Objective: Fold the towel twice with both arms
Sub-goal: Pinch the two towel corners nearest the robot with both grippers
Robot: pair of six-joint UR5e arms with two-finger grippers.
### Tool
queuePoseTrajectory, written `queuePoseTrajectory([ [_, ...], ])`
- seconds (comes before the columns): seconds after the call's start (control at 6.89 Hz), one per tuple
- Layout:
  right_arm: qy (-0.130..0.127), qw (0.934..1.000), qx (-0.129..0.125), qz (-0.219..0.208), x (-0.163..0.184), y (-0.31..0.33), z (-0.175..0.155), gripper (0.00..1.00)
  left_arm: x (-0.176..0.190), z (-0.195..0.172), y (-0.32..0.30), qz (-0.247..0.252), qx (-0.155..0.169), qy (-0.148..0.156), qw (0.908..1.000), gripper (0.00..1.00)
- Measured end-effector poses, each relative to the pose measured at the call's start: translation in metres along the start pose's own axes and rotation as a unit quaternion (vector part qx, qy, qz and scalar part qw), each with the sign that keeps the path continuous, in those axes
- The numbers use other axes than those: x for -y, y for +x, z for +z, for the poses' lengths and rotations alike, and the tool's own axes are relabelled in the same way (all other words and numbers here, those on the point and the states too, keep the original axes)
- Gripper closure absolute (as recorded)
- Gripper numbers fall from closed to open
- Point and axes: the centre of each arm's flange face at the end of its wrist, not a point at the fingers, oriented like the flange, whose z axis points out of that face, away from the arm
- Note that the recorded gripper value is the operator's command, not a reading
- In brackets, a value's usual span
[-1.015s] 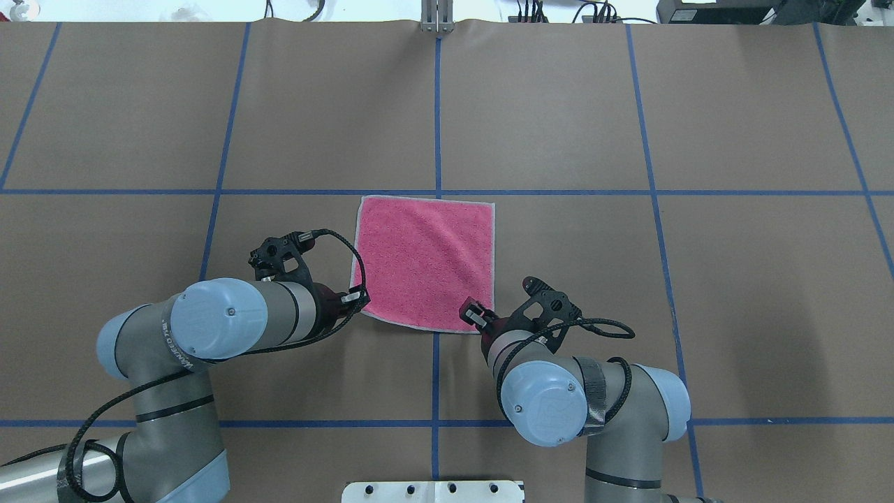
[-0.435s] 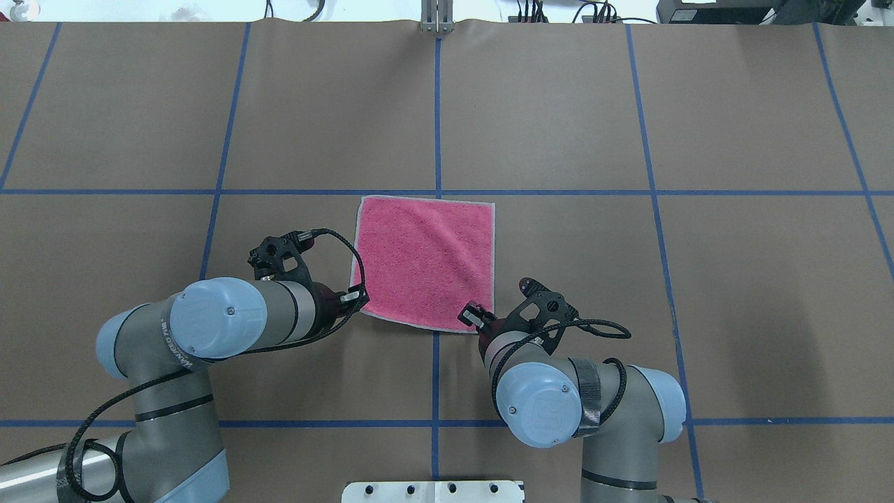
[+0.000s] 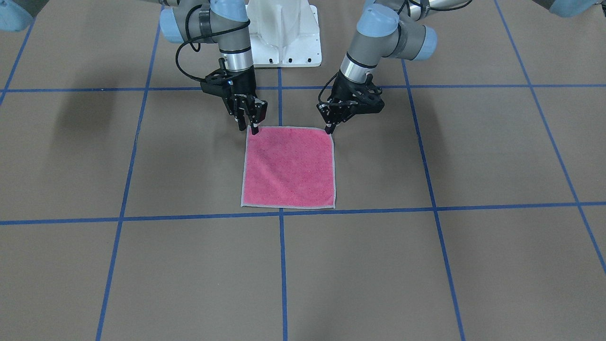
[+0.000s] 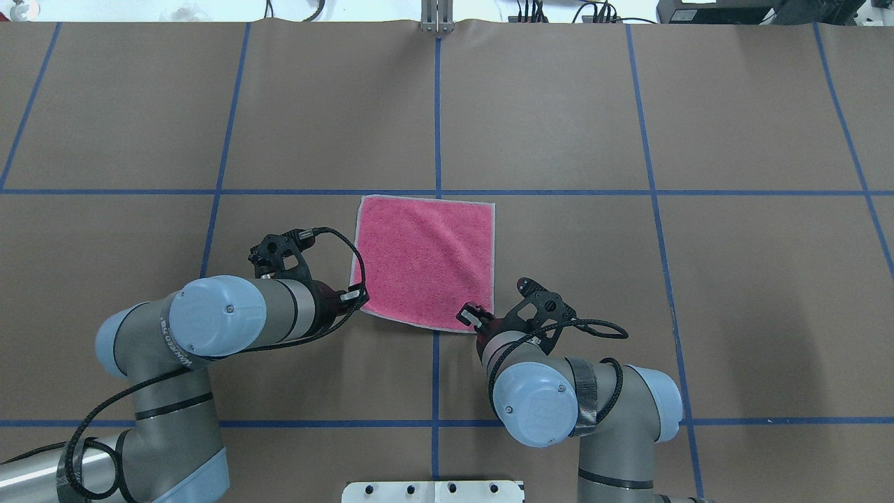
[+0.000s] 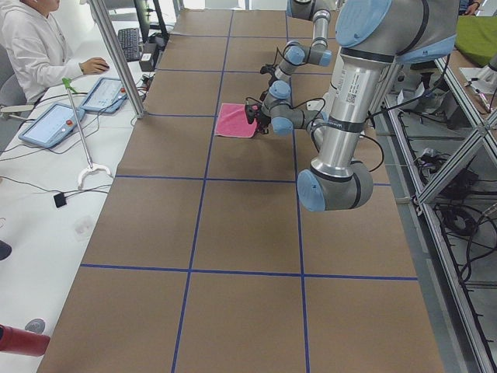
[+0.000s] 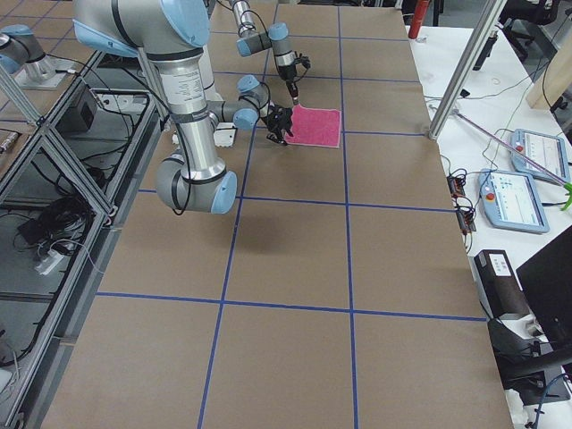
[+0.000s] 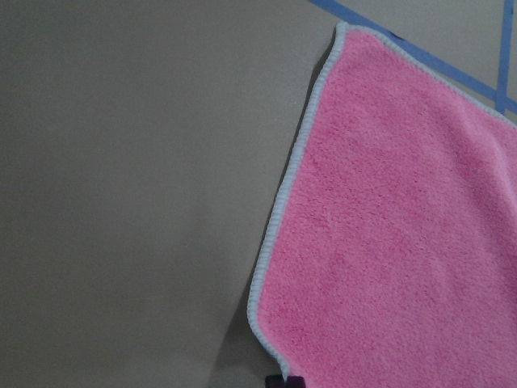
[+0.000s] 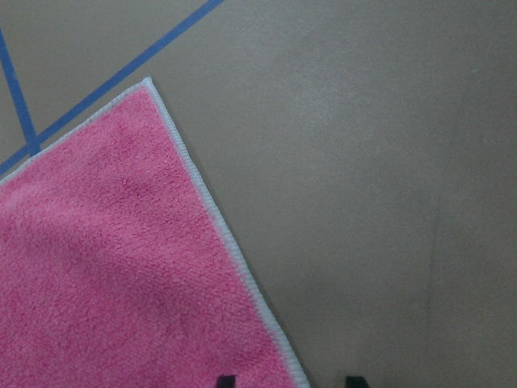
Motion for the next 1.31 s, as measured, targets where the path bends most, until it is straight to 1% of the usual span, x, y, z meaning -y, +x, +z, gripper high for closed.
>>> queuePoseTrajectory([
  [0.87,-0.001,1.0000,0.003,0.004,-0.0003,-0.0016,-0.0012,0.59,0.0012,-0.0003,0.0001,0.001,0.000,0.001,1.0000,1.00],
  [1.31,-0.002,1.0000,0.003,0.007,-0.0005,-0.0020,-0.0012,0.70,0.0010,-0.0006,0.0003,0.001,-0.001,0.001,1.0000,1.00],
])
